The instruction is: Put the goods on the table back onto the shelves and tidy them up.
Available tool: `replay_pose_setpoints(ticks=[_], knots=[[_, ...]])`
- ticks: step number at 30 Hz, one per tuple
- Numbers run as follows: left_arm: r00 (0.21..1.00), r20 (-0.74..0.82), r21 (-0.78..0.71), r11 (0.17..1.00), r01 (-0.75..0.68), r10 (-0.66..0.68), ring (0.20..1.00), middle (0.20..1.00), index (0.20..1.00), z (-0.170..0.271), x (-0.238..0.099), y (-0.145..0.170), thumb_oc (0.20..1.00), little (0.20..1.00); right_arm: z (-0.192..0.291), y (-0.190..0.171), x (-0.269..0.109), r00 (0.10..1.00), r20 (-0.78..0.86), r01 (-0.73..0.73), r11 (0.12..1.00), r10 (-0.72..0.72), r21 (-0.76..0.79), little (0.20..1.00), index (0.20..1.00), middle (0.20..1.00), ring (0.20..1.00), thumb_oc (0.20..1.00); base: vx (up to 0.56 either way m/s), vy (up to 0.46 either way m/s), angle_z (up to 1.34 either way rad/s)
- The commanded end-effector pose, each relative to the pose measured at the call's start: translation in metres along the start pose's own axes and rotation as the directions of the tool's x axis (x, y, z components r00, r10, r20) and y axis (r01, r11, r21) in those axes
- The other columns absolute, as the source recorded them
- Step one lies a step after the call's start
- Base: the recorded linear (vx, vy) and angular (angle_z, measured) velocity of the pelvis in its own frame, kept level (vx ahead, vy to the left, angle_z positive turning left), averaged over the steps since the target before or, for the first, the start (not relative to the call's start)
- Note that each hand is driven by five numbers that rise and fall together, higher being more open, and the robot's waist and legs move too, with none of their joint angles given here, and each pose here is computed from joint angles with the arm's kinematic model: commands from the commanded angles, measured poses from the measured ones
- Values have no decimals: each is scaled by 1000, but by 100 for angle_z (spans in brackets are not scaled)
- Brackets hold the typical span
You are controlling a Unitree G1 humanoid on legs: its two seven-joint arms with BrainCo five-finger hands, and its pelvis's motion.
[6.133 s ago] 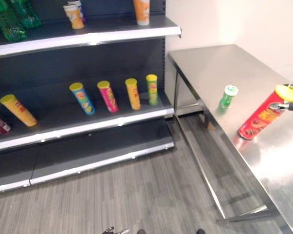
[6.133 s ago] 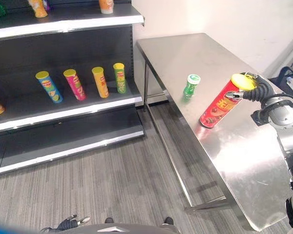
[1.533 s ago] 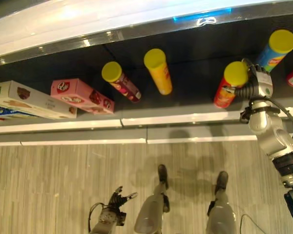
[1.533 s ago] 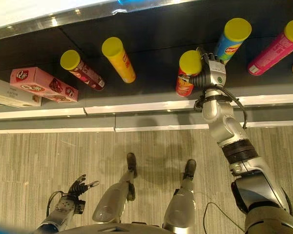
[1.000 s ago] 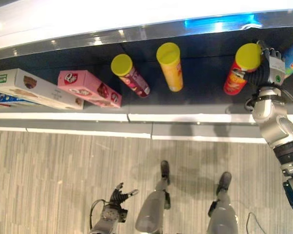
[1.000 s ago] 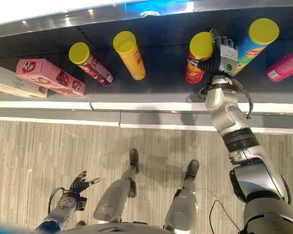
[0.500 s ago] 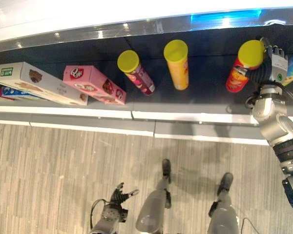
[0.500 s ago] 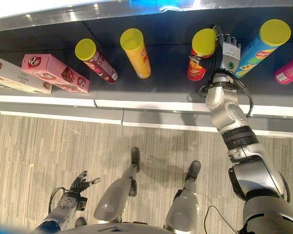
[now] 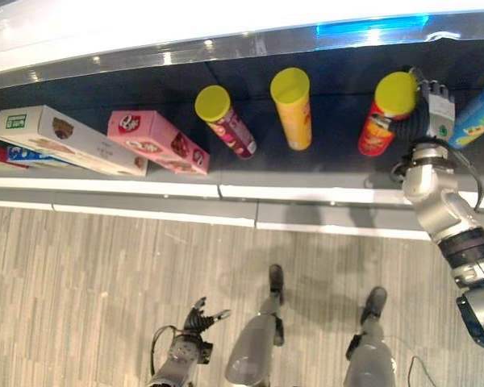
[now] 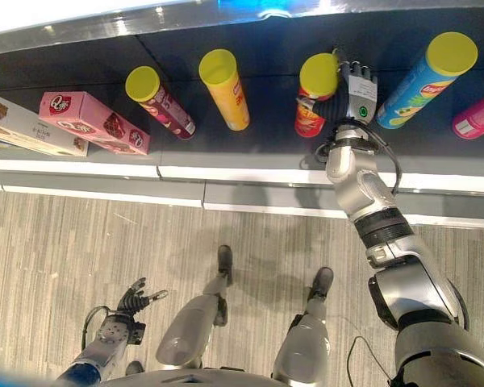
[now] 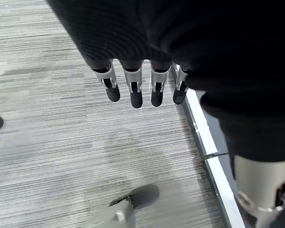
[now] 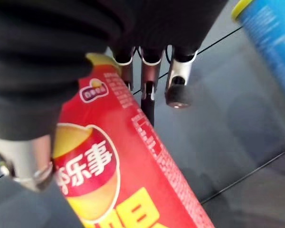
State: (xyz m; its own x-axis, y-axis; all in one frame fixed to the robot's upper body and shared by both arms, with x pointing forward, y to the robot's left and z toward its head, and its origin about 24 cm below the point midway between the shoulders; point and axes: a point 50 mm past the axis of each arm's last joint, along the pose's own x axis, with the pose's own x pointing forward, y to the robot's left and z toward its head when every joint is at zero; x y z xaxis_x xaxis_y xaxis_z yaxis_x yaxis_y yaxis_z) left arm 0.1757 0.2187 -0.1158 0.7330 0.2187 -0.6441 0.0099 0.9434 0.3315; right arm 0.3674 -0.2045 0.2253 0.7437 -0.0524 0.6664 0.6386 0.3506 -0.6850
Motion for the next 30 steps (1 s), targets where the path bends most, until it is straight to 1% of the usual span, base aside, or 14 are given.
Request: replay_pose_setpoints(ticks=[1, 12, 17, 30], knots=[[1000, -2, 8, 1000, -8, 8, 1000, 1000, 1000, 2, 2, -2, 1000, 1000, 15, -8, 18, 997, 65, 42, 999, -42, 1, 200, 200, 200, 200, 200, 0, 0, 0], [1000, -8, 15, 1000, -13, 13, 1000, 1000, 1000, 0, 2, -1, 1000, 1000, 11, -11, 20, 997, 57, 49, 998, -47, -27, 200, 200, 200, 200, 200, 0, 0, 0], [1000, 9, 25, 1000, -13, 12, 1000, 1000, 1000, 4, 2, 0, 1000, 1000, 1, -13, 20, 998, 26, 58, 997, -57, -57, 200, 200, 200, 200, 200, 0, 0, 0], [1000, 13, 22, 1000, -16, 15, 1000, 1000, 1000, 5, 3, 0, 1000, 1000, -6, -15, 21, 998, 1, 62, 996, -62, -69, 200, 200, 200, 200, 200, 0, 0, 0]])
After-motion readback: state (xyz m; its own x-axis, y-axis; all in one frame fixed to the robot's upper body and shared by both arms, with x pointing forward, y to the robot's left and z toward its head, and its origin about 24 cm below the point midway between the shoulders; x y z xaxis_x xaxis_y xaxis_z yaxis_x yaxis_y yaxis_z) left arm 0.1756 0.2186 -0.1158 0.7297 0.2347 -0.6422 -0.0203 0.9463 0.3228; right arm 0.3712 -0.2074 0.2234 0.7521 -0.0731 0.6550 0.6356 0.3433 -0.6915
